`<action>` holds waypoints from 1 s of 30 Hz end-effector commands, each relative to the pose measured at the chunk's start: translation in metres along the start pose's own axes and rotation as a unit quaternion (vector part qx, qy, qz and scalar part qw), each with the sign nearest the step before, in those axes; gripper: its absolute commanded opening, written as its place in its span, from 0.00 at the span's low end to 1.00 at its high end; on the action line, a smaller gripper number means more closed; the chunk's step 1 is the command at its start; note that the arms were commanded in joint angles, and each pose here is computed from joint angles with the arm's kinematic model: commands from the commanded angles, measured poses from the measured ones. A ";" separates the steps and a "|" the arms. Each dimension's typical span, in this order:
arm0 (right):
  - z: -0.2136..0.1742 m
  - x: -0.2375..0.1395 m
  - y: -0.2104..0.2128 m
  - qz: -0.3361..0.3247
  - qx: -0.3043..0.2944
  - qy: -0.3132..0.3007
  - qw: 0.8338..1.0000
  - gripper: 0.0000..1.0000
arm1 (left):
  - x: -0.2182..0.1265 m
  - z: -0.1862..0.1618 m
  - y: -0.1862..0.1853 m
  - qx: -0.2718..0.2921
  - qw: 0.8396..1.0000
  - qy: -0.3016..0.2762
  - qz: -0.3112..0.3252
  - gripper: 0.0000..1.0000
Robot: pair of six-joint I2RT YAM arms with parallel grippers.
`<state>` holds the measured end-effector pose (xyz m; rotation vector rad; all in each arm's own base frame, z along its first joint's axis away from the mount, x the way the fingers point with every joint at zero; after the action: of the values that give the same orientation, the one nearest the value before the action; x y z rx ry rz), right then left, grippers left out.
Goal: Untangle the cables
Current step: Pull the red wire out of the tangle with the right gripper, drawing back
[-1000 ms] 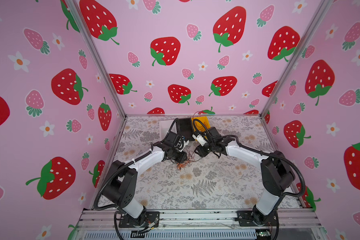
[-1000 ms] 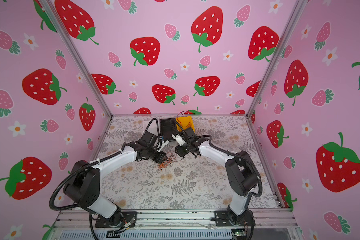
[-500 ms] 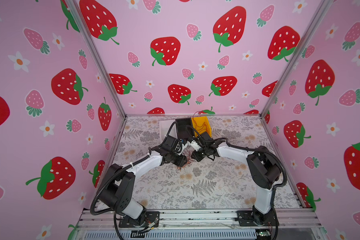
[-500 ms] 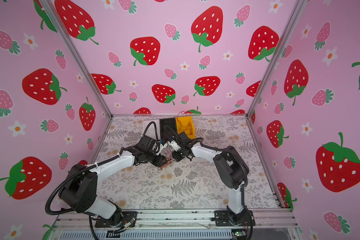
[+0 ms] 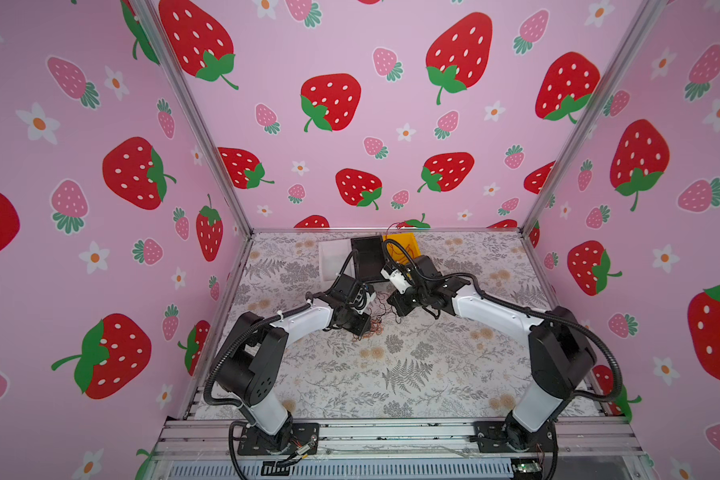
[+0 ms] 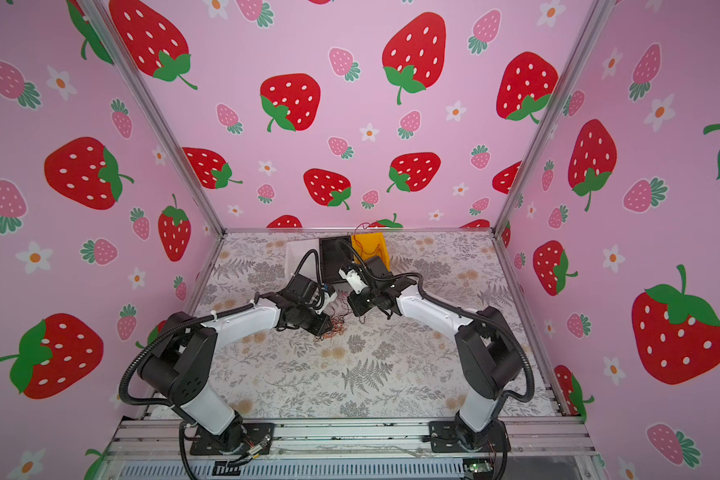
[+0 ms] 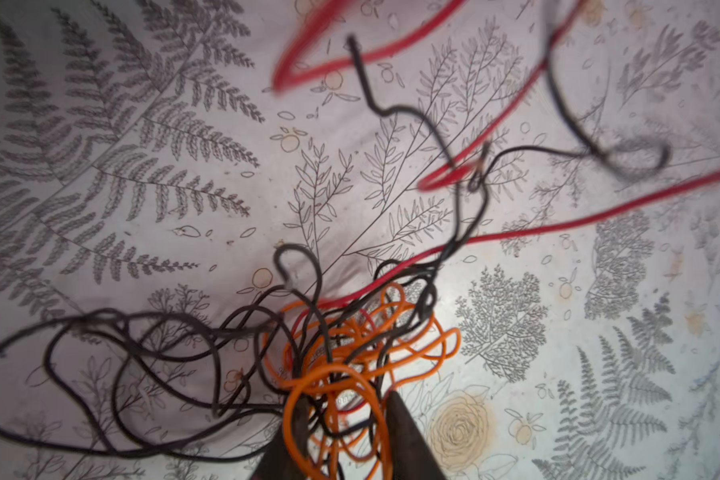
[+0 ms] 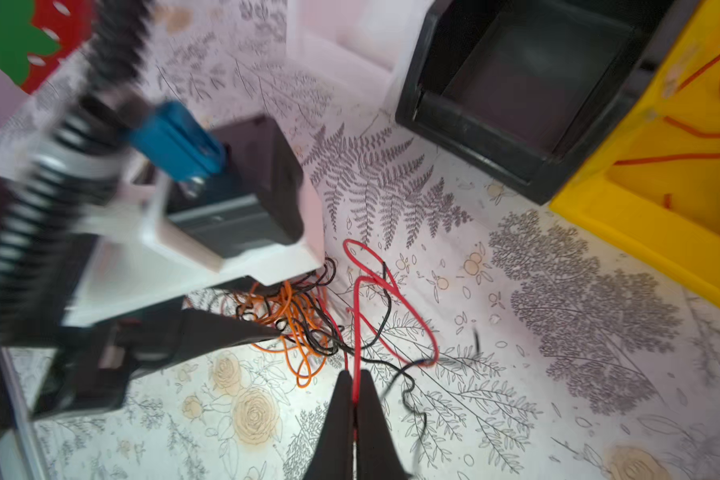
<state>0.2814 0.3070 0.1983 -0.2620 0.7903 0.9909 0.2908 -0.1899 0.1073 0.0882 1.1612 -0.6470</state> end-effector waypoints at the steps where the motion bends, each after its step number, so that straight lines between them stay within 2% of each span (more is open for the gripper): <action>1: 0.020 -0.033 -0.002 -0.001 0.009 -0.056 0.998 0.00 | -0.003 0.009 0.002 -0.001 1.000 -0.001 0.017 0.15; 2: 0.024 -0.040 -0.003 -0.005 0.010 -0.065 0.998 0.00 | -0.002 0.009 0.003 -0.004 1.000 0.004 0.021 0.11; 6: 0.033 -0.071 -0.013 -0.020 0.020 -0.097 0.995 0.00 | 0.001 0.009 0.005 -0.010 0.999 0.015 0.028 0.07; 9: 0.040 -0.100 -0.020 -0.037 0.021 -0.125 0.991 0.00 | 0.001 0.009 0.005 -0.011 0.999 0.016 0.030 0.00; 17: 0.049 -0.162 -0.050 -0.115 0.026 -0.168 0.979 0.00 | 0.002 0.008 0.008 -0.016 0.999 0.028 0.041 0.00; 22: 0.042 -0.191 -0.072 -0.170 0.045 -0.175 0.969 0.00 | -0.014 0.014 0.007 -0.008 0.999 0.000 0.051 0.00; 30: 0.035 -0.234 -0.100 -0.273 0.068 -0.173 0.944 0.00 | -0.031 0.018 0.011 -0.012 0.998 -0.023 0.064 0.00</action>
<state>0.3139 0.1369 0.3511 -0.1301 0.4575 0.5206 0.3032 -0.1802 0.1324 0.1150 1.1120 -0.5446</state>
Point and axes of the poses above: each gripper's point midway between its finger pads, its own x axis out along the fingers, its own y axis along the line the jaws close on, z = x × y, the point moved 7 cm from there along -x, back along the fingers, and after that the axes turned 4 degrees about -x, right-handed, at the moved point
